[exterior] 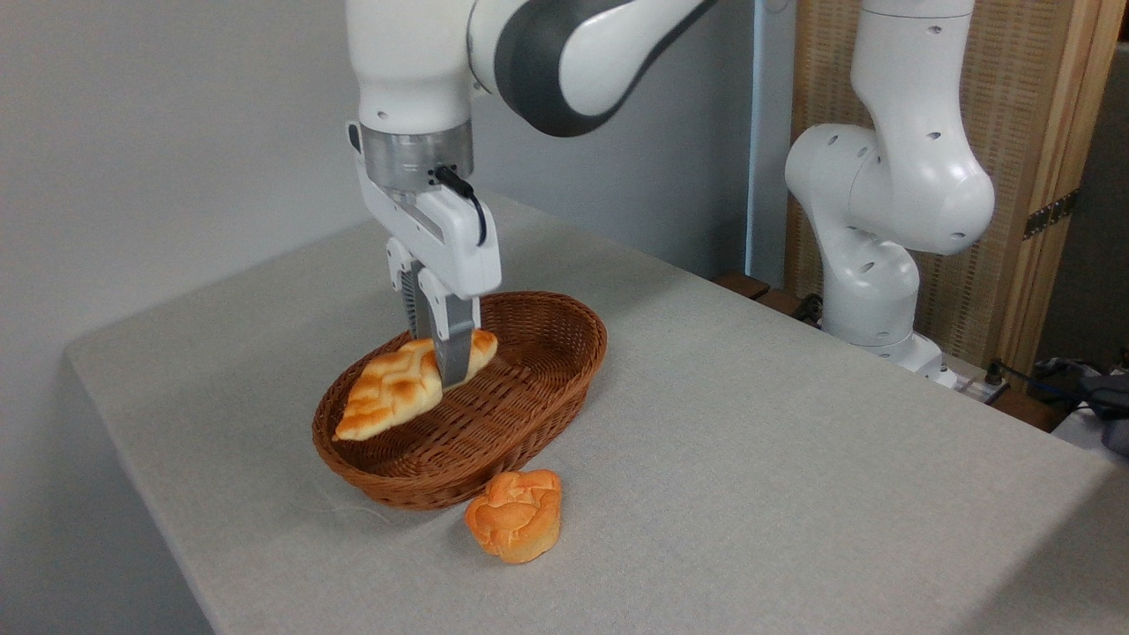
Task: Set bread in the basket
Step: 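Lower the loaf into the basket and open the gripper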
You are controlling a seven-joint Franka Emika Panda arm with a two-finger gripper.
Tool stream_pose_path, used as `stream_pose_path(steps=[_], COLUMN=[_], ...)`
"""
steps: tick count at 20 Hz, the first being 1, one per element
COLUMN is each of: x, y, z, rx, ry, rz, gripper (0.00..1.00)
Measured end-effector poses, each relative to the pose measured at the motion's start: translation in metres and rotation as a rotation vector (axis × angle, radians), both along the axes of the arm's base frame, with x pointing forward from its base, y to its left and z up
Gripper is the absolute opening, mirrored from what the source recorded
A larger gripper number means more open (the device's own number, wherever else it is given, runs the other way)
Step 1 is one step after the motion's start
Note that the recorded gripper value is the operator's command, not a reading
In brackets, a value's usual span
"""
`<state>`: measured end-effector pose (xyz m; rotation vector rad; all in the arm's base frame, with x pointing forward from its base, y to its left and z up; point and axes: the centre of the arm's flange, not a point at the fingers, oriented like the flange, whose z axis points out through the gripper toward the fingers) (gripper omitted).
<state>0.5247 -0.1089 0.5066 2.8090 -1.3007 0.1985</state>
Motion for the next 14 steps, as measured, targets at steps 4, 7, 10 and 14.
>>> stream_pose_path(steps=[4, 7, 10, 14], x=[-0.008, -0.012, -0.013, -0.012], y=[-0.024, -0.032, -0.032, -0.030], z=[-0.002, -0.005, -0.006, -0.008], rx=[0.005, 0.009, 0.010, 0.011], ry=[0.027, 0.051, 0.063, 0.069], rz=[0.004, 0.021, 0.037, 0.041], gripper=[1.00, 1.00, 1.00, 1.00])
